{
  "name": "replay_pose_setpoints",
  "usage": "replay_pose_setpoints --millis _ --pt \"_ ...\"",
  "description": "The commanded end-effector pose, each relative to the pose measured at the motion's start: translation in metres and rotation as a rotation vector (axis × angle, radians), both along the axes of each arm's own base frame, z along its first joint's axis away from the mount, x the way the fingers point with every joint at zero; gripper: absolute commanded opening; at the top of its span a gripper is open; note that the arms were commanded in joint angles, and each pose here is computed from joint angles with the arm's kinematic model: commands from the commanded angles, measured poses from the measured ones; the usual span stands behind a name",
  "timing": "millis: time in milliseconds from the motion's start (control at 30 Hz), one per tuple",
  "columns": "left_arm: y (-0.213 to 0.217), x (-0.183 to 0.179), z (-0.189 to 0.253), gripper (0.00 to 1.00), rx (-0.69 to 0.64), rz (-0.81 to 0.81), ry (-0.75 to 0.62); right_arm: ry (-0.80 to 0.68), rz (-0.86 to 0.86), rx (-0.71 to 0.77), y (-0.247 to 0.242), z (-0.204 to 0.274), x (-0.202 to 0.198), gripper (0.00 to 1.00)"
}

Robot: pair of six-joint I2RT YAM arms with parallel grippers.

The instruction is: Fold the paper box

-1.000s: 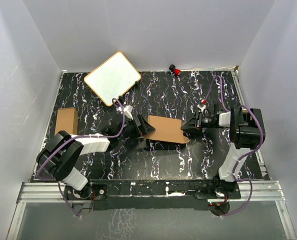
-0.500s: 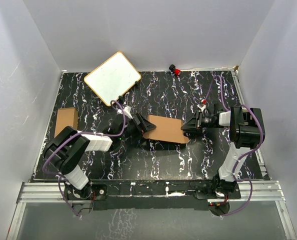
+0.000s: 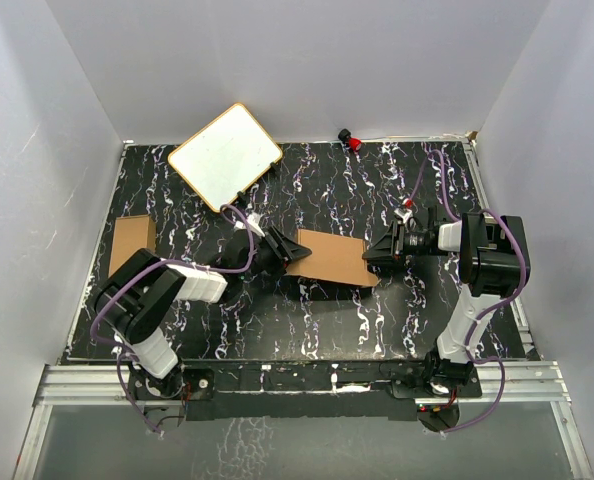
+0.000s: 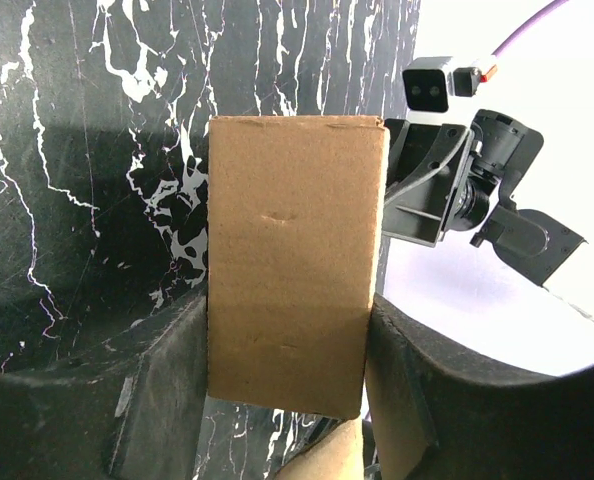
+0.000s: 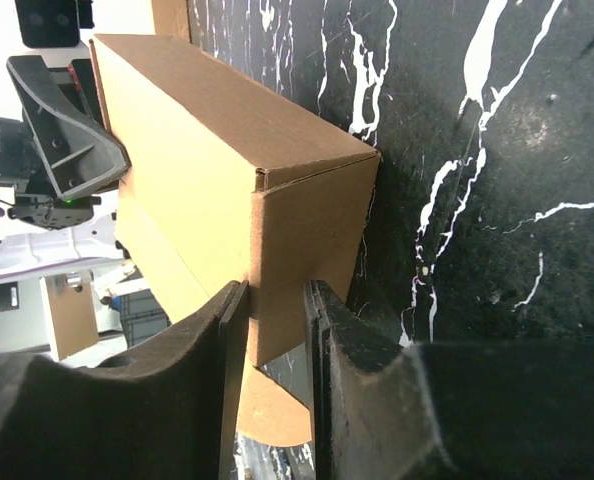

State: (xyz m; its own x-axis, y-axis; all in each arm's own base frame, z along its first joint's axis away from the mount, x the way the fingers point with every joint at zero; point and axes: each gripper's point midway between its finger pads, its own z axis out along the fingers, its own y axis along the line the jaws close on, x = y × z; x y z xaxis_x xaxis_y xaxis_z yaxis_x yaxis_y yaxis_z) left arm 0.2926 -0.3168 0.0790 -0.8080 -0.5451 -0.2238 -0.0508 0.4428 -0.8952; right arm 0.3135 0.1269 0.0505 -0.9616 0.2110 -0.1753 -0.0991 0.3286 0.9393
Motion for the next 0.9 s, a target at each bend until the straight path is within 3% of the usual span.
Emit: replay_pose_setpoints --millis 0,167,333,567,767,867 --pt "-0.004 0.005 0.025 0.49 -0.062 0.026 -0.037 -0.1 0.005 -0.091 -0.009 -0.009 0.016 0.34" --pt "0.002 0.004 0.03 0.37 -0.074 0.053 -0.046 -0.172 0.063 -0.074 -0.009 0.006 0.018 0.43" --pt "0.009 0.001 0.036 0.34 -0.08 0.082 -0.051 -0.29 0.104 -0.095 -0.012 0.025 0.021 0.52" --pt "0.022 0.0 0.048 0.34 -0.098 0.134 -0.052 -0.519 0.149 -0.143 -0.016 0.066 0.023 0.55" --pt "0.026 0.004 0.058 0.34 -0.097 0.155 0.011 -0.954 0.245 -0.173 -0.01 0.137 0.009 0.58" --pt "0.03 0.005 0.058 0.34 -0.094 0.186 0.079 -1.182 0.302 -0.201 -0.008 0.165 -0.002 0.74"
